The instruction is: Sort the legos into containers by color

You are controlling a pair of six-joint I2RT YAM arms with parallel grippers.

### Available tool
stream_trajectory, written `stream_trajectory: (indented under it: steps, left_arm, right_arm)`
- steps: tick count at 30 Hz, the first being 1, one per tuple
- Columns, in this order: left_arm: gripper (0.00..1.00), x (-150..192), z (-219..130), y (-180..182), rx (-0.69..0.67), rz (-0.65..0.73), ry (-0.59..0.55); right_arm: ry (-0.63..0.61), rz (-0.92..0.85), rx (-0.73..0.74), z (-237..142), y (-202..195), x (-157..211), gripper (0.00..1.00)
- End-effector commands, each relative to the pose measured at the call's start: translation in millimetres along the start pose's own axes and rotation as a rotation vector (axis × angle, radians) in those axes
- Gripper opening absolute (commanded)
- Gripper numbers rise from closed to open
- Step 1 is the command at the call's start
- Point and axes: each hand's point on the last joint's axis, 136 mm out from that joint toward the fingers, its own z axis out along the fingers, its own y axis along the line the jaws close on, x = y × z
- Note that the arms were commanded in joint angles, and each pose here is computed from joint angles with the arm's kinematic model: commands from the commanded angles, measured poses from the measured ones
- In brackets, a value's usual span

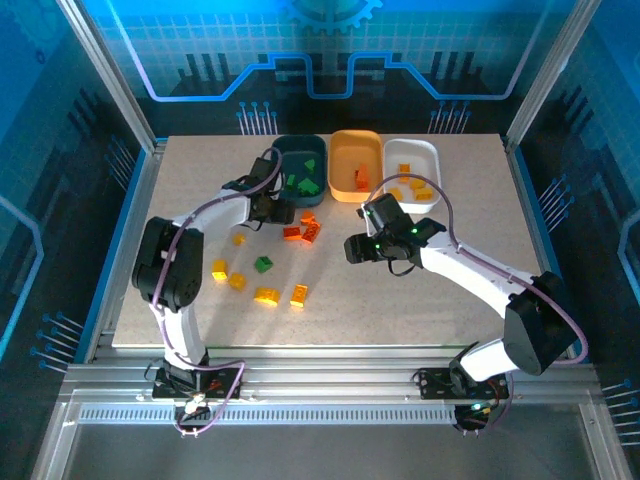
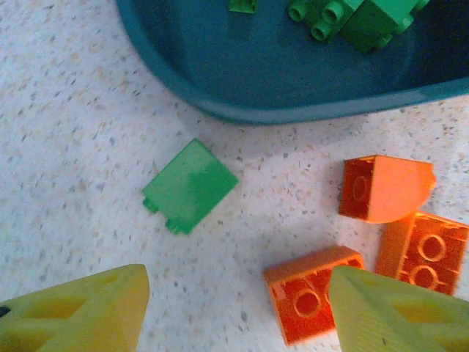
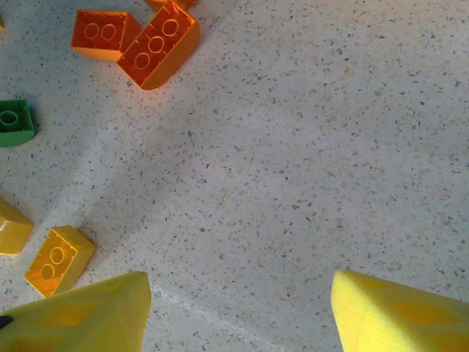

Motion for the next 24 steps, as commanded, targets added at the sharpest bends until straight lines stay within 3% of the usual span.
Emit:
stream_trajectory:
  steps: [1,10,24]
  left_arm:
    - [0.68,-22.9,13.0,2.0,-0.003,0.094,-0.045]
    - [0.68,-21.8,32.9,9.7,-0.042,0.096,0.050]
    - [0.66,19.9,34.9,4.5,-0.025,0.010,0.200]
  right_arm:
    - [-0.006,0.003,-0.013,-3.6,4.0,1.1,0.68]
    - [-0.006,0.002,0.010,-9.3,-2.6,5.6,0.68]
    - [-0.015,0.001,-0.013,-10.6,3.2,0.6,0.68]
